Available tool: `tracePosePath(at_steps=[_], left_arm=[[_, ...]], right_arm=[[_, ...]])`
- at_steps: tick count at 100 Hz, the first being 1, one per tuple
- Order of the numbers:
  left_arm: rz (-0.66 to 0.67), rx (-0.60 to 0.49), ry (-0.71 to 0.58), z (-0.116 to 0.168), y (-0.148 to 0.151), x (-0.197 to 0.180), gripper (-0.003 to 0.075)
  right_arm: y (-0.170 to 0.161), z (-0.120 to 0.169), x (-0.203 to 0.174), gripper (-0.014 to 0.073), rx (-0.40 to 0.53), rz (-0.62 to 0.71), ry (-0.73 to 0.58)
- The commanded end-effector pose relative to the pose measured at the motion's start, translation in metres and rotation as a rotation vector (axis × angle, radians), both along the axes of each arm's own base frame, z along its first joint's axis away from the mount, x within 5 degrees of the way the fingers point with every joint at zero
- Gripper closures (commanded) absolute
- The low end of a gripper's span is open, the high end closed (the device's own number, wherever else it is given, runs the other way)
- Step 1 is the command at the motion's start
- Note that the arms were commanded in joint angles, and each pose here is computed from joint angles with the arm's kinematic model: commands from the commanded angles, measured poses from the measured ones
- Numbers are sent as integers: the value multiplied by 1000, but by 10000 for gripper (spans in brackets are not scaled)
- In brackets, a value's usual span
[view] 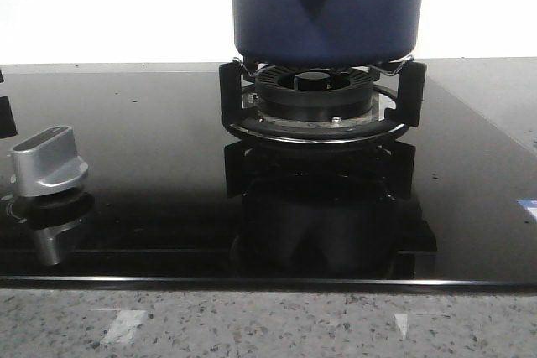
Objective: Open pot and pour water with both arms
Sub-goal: 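Lower the bowl back onto the counter and open the right gripper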
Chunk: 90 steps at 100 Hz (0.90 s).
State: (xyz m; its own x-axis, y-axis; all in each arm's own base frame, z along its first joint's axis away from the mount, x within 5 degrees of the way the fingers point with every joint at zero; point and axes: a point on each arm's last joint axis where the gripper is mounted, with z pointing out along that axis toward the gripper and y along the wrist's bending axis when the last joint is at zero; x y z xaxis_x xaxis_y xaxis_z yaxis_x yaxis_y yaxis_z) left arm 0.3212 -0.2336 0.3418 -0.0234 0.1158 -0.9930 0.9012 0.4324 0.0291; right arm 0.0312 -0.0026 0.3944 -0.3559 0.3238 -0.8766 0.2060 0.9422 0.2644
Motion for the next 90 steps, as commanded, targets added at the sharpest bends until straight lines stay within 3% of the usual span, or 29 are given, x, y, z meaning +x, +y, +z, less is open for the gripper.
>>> tracePosePath(at_steps=[1, 90], left_arm=[[9, -147, -24, 37, 2, -8, 344], [-41, -160, -13, 35, -9, 3, 321]], right_arm=[[0, 10, 3, 662, -18, 11, -77], [1, 9, 3, 662, -10, 28, -69]])
